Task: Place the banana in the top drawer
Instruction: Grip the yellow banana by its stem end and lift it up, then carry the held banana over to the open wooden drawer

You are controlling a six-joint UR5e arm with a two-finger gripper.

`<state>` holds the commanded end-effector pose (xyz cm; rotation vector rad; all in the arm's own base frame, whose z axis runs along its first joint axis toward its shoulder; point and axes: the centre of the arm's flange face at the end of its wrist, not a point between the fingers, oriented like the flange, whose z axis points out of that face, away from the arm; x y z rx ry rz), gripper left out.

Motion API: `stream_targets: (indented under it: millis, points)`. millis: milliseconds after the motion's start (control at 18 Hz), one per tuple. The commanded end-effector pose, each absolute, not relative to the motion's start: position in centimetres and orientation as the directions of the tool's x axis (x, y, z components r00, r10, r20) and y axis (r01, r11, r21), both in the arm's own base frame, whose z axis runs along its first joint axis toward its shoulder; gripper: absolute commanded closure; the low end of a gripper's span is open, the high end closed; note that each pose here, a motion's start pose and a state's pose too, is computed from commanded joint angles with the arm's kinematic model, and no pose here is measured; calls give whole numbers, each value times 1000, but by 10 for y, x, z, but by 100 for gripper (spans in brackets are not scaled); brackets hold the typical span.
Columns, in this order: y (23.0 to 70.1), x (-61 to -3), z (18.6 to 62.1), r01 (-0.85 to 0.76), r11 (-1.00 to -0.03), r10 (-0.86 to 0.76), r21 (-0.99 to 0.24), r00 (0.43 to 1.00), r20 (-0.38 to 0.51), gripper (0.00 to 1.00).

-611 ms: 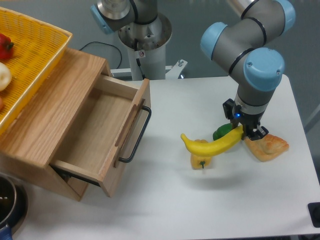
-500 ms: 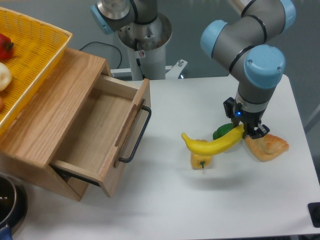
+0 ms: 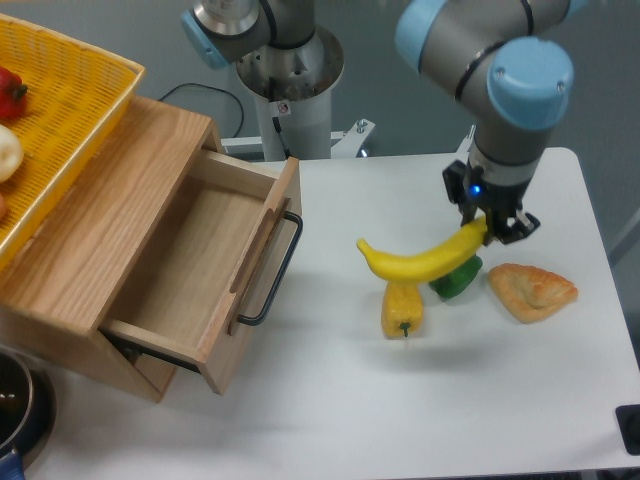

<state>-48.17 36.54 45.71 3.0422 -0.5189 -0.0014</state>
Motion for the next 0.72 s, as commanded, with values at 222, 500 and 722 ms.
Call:
stream_targets:
  millis: [222,500,722]
  points:
    - [354,-452,490,-289,-955,-289,58,957,13,88]
    - [340,-426,525,-269,-961,-270,64,963,-14,88]
    - [338,-411,542,-227,-972,-230,57,972,-42,88]
